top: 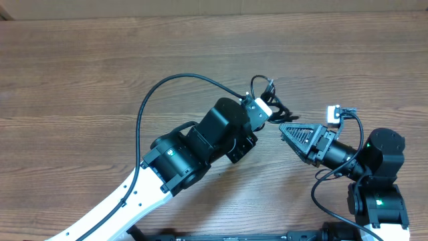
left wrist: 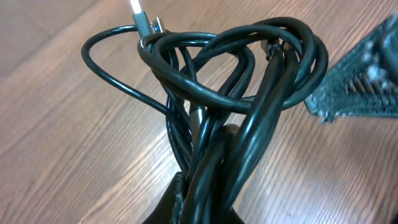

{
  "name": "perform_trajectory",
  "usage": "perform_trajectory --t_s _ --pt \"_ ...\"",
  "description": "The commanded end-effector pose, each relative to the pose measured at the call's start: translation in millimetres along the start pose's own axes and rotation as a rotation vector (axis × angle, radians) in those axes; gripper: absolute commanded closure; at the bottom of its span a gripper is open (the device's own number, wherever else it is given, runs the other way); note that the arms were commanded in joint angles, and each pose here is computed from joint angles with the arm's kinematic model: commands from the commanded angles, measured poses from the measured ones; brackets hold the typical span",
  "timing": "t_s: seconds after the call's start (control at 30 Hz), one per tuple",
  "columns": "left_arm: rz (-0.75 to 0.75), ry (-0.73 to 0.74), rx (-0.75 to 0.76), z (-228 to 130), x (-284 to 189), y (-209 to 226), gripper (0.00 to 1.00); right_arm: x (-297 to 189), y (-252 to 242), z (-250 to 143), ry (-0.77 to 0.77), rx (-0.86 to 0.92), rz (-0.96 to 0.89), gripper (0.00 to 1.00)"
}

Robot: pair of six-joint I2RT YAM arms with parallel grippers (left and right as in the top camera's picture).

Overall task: Untangle cables
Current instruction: 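Close the right gripper on a cable strand held by the left gripper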

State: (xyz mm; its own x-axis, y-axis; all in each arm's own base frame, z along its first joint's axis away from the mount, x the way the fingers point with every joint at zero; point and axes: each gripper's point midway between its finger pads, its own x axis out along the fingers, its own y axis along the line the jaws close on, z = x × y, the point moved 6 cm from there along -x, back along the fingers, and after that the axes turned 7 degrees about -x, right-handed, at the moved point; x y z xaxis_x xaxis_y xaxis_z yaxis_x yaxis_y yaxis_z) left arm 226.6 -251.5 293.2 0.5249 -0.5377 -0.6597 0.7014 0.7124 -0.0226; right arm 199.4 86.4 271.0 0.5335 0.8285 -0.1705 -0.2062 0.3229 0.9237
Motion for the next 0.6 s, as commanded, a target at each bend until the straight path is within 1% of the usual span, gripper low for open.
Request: perform_trajectory --t_s 0.0,0.03,0.13,0.23,0.3,0.57 --pt "-0.050 -0.053 -0.016 12.3 -11.2 -5.8 0.96 -1.0 7.7 1.8 -0.005 -0.034 0.012 0.35" --pt "-0.090 -0.061 -0.015 14.0 -11.6 -10.3 0.96 -1.0 5.9 2.2 -0.012 -0.027 0.001 0.35" --pt "-0.133 -0.089 -0.015 19.5 -12.5 -15.1 0.96 -1.0 1.7 1.4 -0.016 -0.003 -0.021 0.35" --pt "-0.242 -0.145 -0.006 30.1 -16.3 -27.4 0.96 -1.0 0.7 2.7 -0.028 -0.003 -0.030 0.36" --pt "-0.283 -0.154 -0.001 31.9 -17.8 -31.9 0.96 -1.0 -0.3 2.5 -0.028 0.003 -0.035 0.35" --pt "-0.328 -0.145 0.009 30.2 -19.1 -36.7 0.96 -1.5 -7.6 3.0 -0.050 0.034 -0.079 0.35"
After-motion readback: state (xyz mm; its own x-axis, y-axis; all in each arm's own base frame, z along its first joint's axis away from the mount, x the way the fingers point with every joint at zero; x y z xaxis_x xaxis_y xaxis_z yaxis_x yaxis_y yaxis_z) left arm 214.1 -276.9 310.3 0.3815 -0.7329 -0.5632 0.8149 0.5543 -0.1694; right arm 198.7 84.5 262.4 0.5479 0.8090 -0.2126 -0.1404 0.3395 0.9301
